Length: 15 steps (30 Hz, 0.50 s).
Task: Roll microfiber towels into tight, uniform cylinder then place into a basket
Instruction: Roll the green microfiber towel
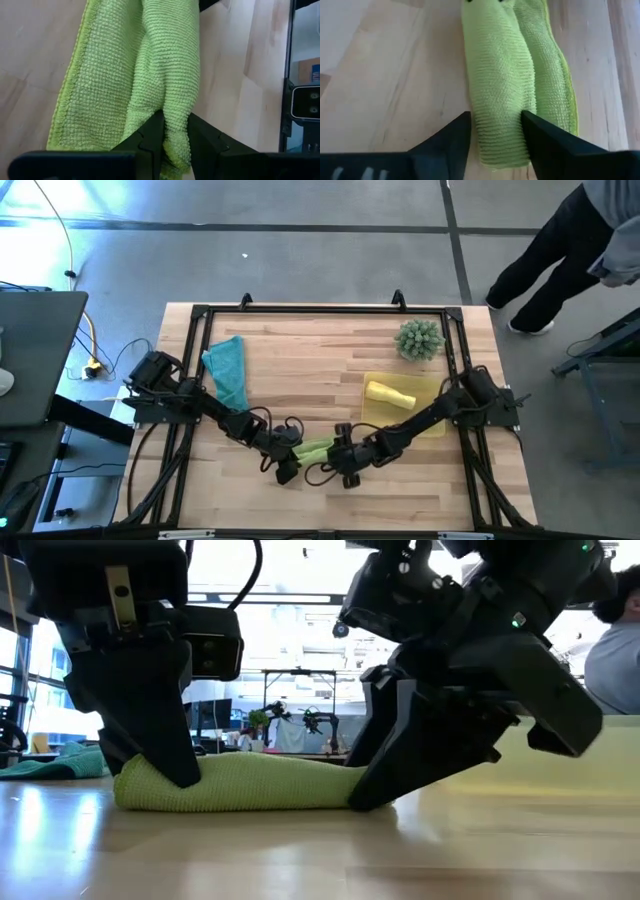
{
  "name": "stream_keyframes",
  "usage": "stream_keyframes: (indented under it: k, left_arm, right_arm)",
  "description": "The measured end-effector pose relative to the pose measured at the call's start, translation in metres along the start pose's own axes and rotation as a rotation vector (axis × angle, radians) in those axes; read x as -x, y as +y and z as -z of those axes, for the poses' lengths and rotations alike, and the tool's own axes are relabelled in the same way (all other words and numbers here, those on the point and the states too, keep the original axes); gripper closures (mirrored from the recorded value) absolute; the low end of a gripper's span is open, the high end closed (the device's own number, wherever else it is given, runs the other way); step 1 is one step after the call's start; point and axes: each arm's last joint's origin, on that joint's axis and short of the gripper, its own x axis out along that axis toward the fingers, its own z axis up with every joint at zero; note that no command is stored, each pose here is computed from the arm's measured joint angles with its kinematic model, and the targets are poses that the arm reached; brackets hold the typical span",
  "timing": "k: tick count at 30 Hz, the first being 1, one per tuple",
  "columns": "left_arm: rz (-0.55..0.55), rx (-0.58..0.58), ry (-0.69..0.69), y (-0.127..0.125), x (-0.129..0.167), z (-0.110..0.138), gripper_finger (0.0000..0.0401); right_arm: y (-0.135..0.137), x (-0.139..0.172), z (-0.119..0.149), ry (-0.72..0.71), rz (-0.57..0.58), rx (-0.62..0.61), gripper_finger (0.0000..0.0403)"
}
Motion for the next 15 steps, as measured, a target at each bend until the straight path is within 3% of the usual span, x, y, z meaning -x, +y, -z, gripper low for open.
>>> stream_keyframes:
  k: [4, 9, 15]
  left_arm:
    - [0.013, -0.005, 0.003, -0.001, 0.002, -0.001, 0.0332]
    - [0.018, -0.070, 0.001, -0.004, 0.008, -0.002, 0.0331]
    - [-0.017, -0.220, 0.022, -0.006, 0.028, -0.003, 0.0329]
  right_arm:
    - [-0.002, -0.003, 0.009, -0.004, -0.006, -0.010, 0.0285]
    - [-0.004, -0.005, 0.013, -0.013, -0.006, -0.014, 0.0381]
    - [-0.009, -0.007, 0.011, -0.016, -0.102, -0.096, 0.0382]
